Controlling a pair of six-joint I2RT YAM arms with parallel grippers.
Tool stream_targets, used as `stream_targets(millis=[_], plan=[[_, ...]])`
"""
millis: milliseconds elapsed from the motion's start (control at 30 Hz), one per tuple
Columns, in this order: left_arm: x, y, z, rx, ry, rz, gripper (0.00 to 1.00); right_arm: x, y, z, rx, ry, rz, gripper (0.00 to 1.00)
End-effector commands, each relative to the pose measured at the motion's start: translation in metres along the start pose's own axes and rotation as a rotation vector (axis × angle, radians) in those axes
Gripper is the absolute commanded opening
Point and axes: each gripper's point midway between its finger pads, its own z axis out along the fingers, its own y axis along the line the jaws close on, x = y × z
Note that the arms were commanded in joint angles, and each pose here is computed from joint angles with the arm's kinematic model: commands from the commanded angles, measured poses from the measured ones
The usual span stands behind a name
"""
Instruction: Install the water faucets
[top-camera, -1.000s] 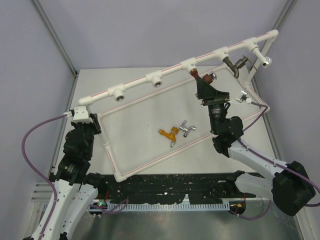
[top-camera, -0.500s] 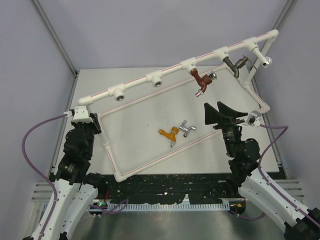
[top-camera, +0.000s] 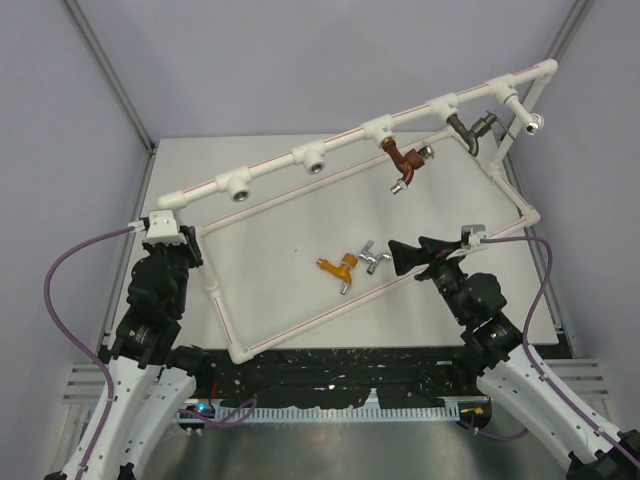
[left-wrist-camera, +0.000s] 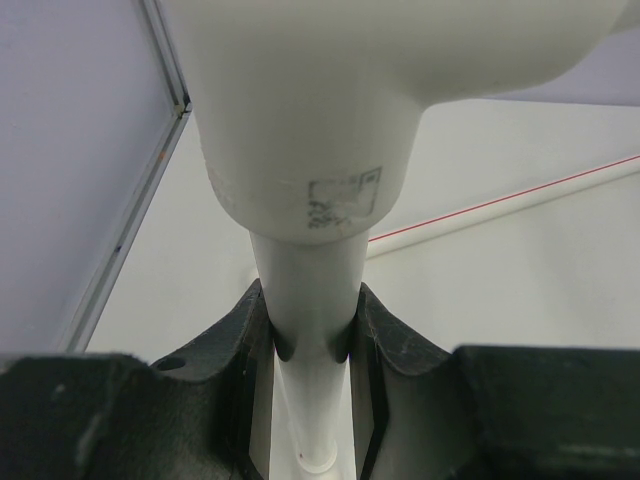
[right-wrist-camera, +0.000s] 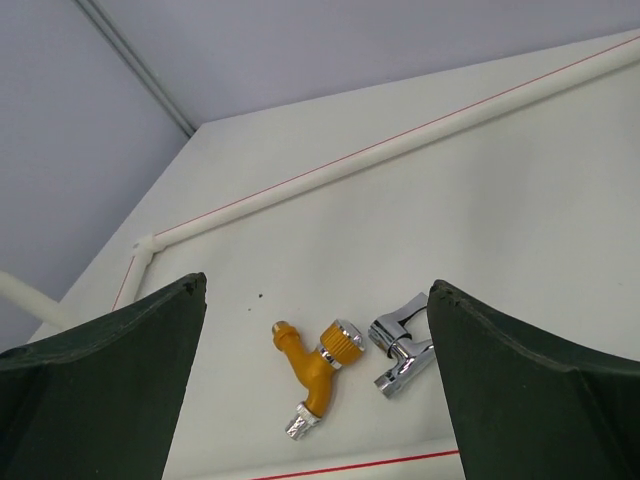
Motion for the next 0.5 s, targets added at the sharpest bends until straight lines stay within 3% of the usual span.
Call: stream_targets(millis=[0, 67, 100, 233, 467], plan=[[0.021, -0.027, -0.002, 0.148, 0.094, 0.042, 0.0, -0.004, 0.02, -0.011, -0.177, -0.129, 0.036, 0.95], [0.021, -0.027, -0.002, 0.15, 0.094, 0.042, 0.0, -0.017, 0.024, -0.02, -0.234, -0.254, 0.063, 0.95], [0.021, -0.027, -0.002, 0.151, 0.094, 0.042, 0.0, -0.032, 0.026, -0.023, -0.236, -0.302, -0.001, 0.95], [0.021, -0.028, -0.003, 0.157, 0.094, 0.041, 0.0, -0.053, 0.014, -0.017, -0.113, -0.221, -0.382, 0.95], [0.02, -0.029, -0.004, 0.16, 0.088, 0.04, 0.0, -0.113, 0.019, -0.007, -0.044, -0.222, -0.95, 0.96]])
